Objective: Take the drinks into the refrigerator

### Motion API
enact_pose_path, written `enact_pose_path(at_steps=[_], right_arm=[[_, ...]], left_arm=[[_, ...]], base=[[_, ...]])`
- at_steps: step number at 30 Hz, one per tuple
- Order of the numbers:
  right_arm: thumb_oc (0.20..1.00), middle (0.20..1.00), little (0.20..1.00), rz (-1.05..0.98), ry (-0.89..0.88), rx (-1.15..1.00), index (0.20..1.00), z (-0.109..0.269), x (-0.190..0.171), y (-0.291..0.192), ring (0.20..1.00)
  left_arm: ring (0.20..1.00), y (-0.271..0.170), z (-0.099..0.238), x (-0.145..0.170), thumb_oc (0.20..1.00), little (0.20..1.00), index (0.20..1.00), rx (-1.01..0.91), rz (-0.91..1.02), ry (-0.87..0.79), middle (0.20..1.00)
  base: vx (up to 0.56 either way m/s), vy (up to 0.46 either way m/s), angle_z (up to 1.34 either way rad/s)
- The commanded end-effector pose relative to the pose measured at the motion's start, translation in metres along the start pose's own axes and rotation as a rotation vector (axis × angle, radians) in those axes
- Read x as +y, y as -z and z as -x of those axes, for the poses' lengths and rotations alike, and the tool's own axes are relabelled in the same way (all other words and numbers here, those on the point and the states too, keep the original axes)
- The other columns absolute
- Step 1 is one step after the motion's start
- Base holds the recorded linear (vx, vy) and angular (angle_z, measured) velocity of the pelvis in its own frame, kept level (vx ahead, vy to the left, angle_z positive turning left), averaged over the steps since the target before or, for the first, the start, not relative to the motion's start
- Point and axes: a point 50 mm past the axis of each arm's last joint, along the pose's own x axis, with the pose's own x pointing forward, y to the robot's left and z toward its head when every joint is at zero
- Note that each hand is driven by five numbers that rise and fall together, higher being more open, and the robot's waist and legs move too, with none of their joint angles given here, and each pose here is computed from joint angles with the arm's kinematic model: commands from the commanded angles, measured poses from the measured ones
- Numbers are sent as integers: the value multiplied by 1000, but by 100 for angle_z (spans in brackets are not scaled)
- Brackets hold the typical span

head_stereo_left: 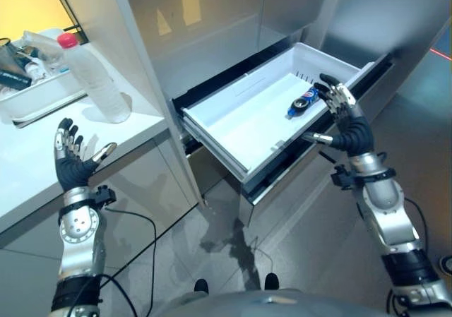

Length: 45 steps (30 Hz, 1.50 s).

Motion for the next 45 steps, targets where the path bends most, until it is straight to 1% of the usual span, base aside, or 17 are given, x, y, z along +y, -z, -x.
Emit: enact_pose_path(at_steps=[1, 13, 25, 31, 38, 45], right_arm=[[1000, 1000, 1000, -31, -11, -228, 1000, -24, -5, -38, 1000], [1000, 1000, 1000, -42, -20, -252, 1000, -19, -10, -46, 1000], [1000, 1000, 1000, -43, -37, -228, 1000, -11, -12, -45, 1000], [1000, 1000, 1000, -61, -50, -223, 1000, -10, -10, -44, 1000], [1000, 1000, 1000, -70, -69, -226, 1000, -8, -9, -47, 1000], [1000, 1000, 1000, -67, -77, -209, 1000, -7, -8, -45, 1000]], left_arm=[[1000, -28, -32, 13, 1000, 1000, 1000, -138, -36, -38, 1000], [1000, -22, -37, 24, 1000, 1000, 1000, -108, -78, -102, 1000], [1000, -47, -60, 24, 1000, 1000, 1000, -189, -140, -84, 1000], [1000, -62, -74, 19, 1000, 1000, 1000, -233, -168, -55, 1000], [1000, -67, -82, 13, 1000, 1000, 1000, -238, -215, -13, 1000], [1000, -68, -90, 5, 1000, 1000, 1000, -228, -231, -14, 1000]], base=[[7, 17, -14], [27, 16, -14], [30, 0, -1], [0, 0, 0], [0, 0, 0], [0, 0, 0]])
